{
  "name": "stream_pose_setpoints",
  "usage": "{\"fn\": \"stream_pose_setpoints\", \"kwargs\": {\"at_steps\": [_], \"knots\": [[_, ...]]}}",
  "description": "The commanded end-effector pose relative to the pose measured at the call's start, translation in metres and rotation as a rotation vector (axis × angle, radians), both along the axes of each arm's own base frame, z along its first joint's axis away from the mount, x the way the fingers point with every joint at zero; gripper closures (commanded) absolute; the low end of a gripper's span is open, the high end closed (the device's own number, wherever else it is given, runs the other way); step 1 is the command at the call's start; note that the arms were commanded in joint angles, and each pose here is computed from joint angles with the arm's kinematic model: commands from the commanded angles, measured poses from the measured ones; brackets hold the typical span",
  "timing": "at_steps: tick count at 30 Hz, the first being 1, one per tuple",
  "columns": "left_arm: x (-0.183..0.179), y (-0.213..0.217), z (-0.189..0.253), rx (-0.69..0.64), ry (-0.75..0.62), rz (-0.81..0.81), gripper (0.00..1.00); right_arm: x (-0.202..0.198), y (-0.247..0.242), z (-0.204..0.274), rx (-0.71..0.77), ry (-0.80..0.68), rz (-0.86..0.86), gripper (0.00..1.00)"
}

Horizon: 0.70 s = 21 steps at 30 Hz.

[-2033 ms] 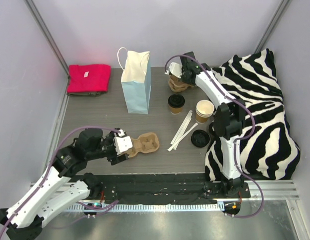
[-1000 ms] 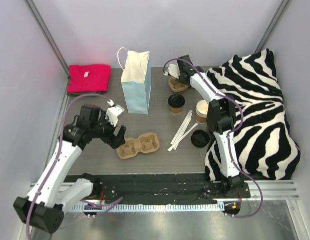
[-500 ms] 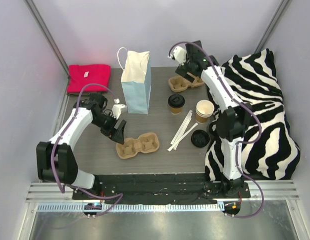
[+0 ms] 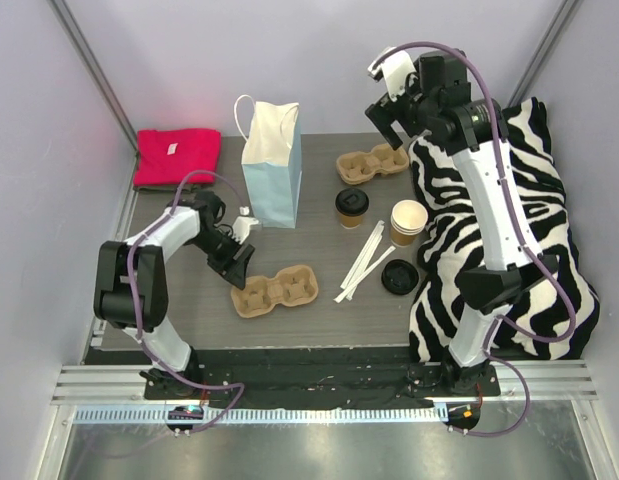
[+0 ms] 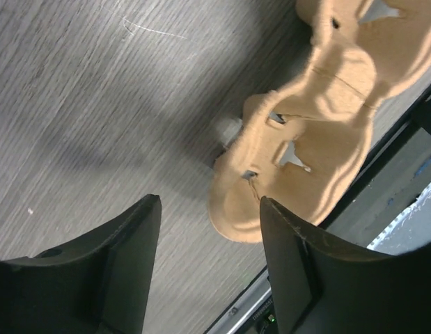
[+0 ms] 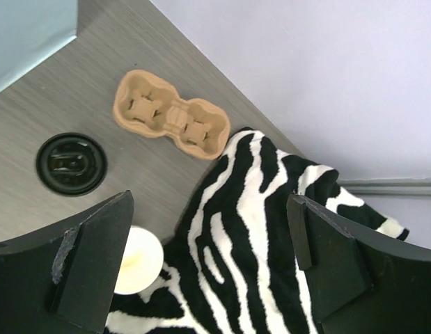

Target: Pack the takeout coffee

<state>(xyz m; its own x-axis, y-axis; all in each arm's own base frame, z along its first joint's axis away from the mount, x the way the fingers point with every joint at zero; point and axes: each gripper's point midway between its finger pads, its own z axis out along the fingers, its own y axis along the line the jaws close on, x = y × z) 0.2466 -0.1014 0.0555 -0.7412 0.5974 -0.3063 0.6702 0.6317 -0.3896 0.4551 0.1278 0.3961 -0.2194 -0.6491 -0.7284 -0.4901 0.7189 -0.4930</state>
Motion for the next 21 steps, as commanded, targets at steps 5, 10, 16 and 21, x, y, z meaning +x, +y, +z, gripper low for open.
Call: {"fn": "stream_pose_setpoints", "kwargs": {"at_steps": [5,10,16,21], "knots": [[0.006,-0.004,-0.011,-0.034,0.001,-0.031,0.58,-0.035,-0.003,0.000,0.065,0.047,-0.004,0.00],[-0.006,0.003,0.004,-0.018,-0.011,-0.024,0.87,-0.049,-0.009,0.006,0.065,0.036,-0.013,0.00],[-0.034,0.056,0.022,0.107,-0.031,0.010,1.00,-0.071,-0.015,0.004,0.086,0.041,-0.014,0.00],[-0.049,0.115,0.044,0.073,0.034,0.268,1.00,-0.094,-0.015,0.003,0.135,0.040,0.006,0.00]]}}
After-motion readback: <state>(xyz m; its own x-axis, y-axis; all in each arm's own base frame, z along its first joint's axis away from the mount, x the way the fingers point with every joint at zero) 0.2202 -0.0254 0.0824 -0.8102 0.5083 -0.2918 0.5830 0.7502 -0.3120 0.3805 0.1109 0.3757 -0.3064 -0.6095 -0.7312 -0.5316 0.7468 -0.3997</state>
